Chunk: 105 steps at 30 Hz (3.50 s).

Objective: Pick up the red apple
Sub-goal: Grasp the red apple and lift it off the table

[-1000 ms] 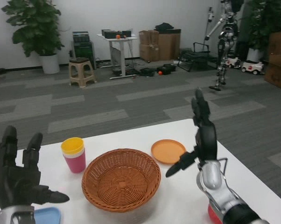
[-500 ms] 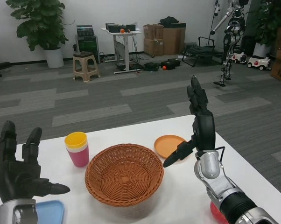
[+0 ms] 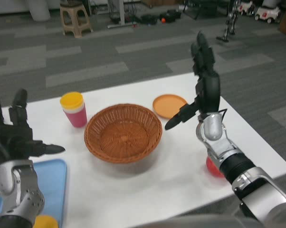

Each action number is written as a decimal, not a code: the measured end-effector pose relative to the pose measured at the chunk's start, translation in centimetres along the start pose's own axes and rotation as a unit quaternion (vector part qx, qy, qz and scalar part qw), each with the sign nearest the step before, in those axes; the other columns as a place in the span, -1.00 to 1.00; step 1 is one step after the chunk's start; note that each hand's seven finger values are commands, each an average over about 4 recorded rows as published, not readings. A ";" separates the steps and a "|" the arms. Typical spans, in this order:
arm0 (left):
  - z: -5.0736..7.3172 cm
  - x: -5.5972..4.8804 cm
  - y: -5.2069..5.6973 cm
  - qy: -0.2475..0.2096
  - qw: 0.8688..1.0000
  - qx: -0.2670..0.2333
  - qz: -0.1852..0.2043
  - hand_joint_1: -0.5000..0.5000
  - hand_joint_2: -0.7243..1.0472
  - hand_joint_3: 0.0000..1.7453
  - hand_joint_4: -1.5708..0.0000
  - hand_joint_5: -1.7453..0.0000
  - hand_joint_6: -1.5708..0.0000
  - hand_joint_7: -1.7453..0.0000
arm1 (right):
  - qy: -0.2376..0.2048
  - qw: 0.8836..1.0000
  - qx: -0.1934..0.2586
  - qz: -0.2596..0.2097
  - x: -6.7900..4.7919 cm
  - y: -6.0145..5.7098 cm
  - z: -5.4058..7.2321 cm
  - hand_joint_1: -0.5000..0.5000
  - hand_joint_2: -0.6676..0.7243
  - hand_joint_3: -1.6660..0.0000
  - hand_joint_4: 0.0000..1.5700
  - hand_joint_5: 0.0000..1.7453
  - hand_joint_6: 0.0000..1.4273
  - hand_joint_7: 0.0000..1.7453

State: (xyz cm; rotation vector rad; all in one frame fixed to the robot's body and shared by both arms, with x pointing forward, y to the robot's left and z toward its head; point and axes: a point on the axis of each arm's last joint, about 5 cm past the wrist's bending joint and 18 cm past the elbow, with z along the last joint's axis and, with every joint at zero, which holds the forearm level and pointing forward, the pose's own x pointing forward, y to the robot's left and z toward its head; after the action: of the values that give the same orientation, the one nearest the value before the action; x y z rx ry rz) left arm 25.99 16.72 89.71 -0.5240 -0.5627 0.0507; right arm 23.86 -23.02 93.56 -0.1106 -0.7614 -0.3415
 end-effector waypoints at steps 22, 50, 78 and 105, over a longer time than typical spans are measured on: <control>0.2 -0.1 0.6 -0.003 1.000 0.004 0.013 -0.60 -0.50 -1.00 1.00 0.18 1.00 0.76 | 0.101 0.983 -0.080 -0.132 -8.2 -8.0 2.2 -0.92 0.82 1.00 -0.85 -1.00 -1.00 -1.00; -0.3 -0.2 0.5 0.013 1.000 0.008 0.009 -0.56 -0.50 -1.00 1.00 0.18 1.00 0.76 | 0.257 0.941 -0.149 -0.164 -16.9 -10.6 1.4 -0.92 0.73 1.00 -1.00 -1.00 -1.00 -1.00; -0.4 -0.1 0.3 0.010 1.000 0.006 0.008 -0.51 -0.50 -1.00 1.00 0.12 1.00 0.76 | 0.360 0.916 -0.138 -0.111 -15.5 -8.1 -4.1 -0.92 0.91 1.00 -0.83 -1.00 -1.00 -1.00; -0.4 -0.6 0.3 0.011 1.000 0.002 0.010 -0.52 -0.55 -1.00 1.00 0.18 1.00 0.76 | 0.393 0.907 -0.140 -0.058 -16.7 -7.3 -4.2 -0.73 -0.36 0.81 -0.50 -0.97 -1.00 -1.00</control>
State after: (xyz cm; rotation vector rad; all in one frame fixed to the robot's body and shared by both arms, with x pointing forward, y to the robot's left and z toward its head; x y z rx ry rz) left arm 25.68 16.72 88.97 -0.5258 -0.5350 0.0651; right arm 12.89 -26.41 78.80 -0.1813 0.0887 -0.5606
